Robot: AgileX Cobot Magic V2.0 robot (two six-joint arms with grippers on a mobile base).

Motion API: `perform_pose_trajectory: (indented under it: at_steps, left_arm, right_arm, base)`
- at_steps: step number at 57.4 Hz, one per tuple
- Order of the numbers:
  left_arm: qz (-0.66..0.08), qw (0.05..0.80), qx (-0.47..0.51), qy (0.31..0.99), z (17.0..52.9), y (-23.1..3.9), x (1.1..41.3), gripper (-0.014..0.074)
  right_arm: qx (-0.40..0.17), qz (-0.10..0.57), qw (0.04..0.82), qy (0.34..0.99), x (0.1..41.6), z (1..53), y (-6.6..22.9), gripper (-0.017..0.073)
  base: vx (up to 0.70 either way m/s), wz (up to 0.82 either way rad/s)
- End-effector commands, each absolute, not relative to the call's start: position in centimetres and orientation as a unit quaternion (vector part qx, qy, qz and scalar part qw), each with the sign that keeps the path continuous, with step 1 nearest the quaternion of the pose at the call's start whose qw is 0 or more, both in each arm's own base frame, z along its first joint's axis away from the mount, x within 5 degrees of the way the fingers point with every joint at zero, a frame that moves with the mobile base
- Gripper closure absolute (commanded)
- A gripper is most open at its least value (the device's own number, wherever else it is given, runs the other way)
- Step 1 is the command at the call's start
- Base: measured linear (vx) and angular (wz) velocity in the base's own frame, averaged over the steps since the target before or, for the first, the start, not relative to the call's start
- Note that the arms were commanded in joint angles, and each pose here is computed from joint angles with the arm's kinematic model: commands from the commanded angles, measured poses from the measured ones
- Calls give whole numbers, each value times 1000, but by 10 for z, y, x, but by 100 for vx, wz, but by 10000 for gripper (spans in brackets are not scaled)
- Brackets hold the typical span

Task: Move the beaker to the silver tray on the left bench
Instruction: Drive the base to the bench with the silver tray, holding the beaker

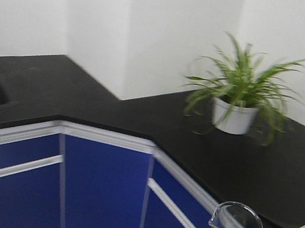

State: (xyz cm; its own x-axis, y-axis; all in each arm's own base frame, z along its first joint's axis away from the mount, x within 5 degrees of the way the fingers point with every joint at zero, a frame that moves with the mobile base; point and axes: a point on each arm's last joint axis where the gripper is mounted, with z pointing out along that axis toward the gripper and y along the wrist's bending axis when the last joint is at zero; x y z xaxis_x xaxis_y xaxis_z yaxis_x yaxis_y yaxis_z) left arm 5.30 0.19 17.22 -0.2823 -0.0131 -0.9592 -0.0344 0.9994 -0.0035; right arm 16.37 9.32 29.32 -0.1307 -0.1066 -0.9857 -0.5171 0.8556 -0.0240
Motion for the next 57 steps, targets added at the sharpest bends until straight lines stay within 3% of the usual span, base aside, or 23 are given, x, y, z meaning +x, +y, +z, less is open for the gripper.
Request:
perform_pose_trajectory:
  at_steps: [1,37,57]
  left_arm:
    - [3,625,-17,781,170,1,54,592]
    - [3,625,-17,781,170,1,54,592]
    - [3,625,-17,781,170,1,54,592]
  right_arm:
    - [-211,179,668,691,163,313,95,567]
    - [-211,179,668,691,163,313,95,567]
    - [-211,179,668,691,163,313,95,567]
  base:
    - [-23,77]
    - [-14,66]
    - [5,91]
